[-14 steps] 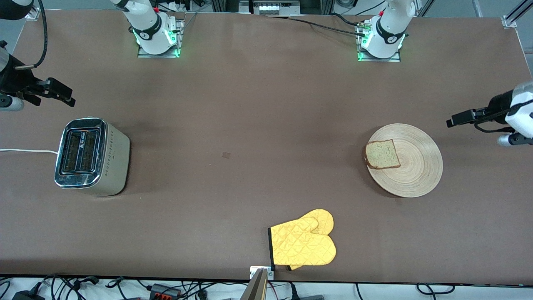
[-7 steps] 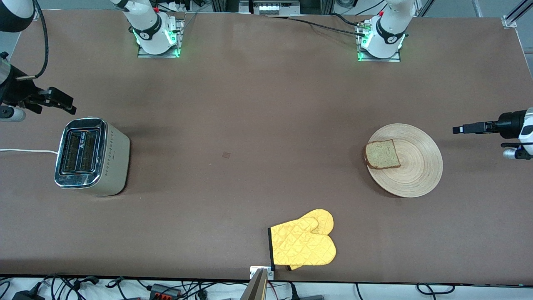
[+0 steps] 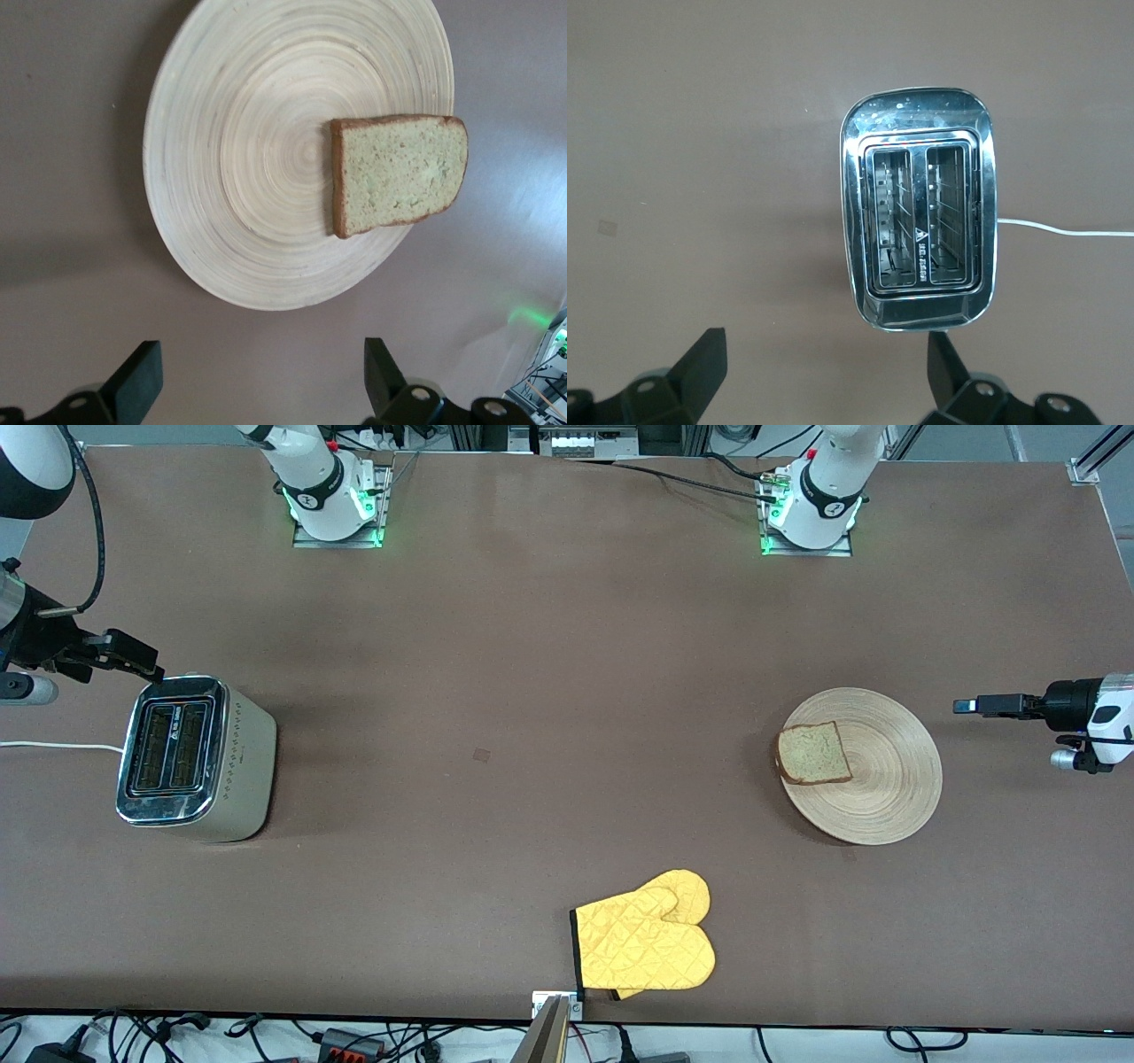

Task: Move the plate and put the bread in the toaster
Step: 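Move the left gripper toward the wooden plate's rim, then push the wooden plate with the left gripper toward the toaster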

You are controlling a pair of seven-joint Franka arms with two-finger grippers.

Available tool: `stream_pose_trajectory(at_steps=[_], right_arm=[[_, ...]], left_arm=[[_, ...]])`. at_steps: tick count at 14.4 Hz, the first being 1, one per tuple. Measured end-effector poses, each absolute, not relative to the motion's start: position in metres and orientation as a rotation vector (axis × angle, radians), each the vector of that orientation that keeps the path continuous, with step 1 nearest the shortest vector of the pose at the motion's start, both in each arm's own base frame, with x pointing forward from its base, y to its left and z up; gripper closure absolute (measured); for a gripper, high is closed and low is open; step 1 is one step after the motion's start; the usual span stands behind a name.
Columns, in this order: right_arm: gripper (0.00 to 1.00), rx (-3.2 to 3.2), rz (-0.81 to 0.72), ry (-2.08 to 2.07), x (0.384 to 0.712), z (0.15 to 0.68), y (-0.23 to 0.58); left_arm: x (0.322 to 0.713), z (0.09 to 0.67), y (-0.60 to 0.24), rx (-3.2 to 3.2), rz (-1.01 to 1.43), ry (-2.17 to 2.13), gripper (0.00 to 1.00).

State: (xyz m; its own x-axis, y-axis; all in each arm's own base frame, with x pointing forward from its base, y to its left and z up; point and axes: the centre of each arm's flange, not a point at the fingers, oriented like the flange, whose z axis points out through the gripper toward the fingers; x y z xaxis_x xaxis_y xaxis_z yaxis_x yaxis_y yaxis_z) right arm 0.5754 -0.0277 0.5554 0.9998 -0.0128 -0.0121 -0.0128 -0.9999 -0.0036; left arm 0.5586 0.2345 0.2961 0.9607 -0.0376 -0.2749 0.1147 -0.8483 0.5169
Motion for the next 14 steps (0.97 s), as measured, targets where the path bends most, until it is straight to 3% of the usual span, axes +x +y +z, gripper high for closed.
stream_pose_trajectory(at_steps=[10,14], right_arm=[[0.0,-3.138,0.023,0.002,0.576,0.555,-0.02],[0.0,-3.137,0.024,0.002,0.576,0.554,-0.02]], left_arm=[[0.551,0.181,0.259,2.416,-0.247,-0.023,0.0],[0.55,0.165,0.256,2.384,-0.242,-0.013,0.03]])
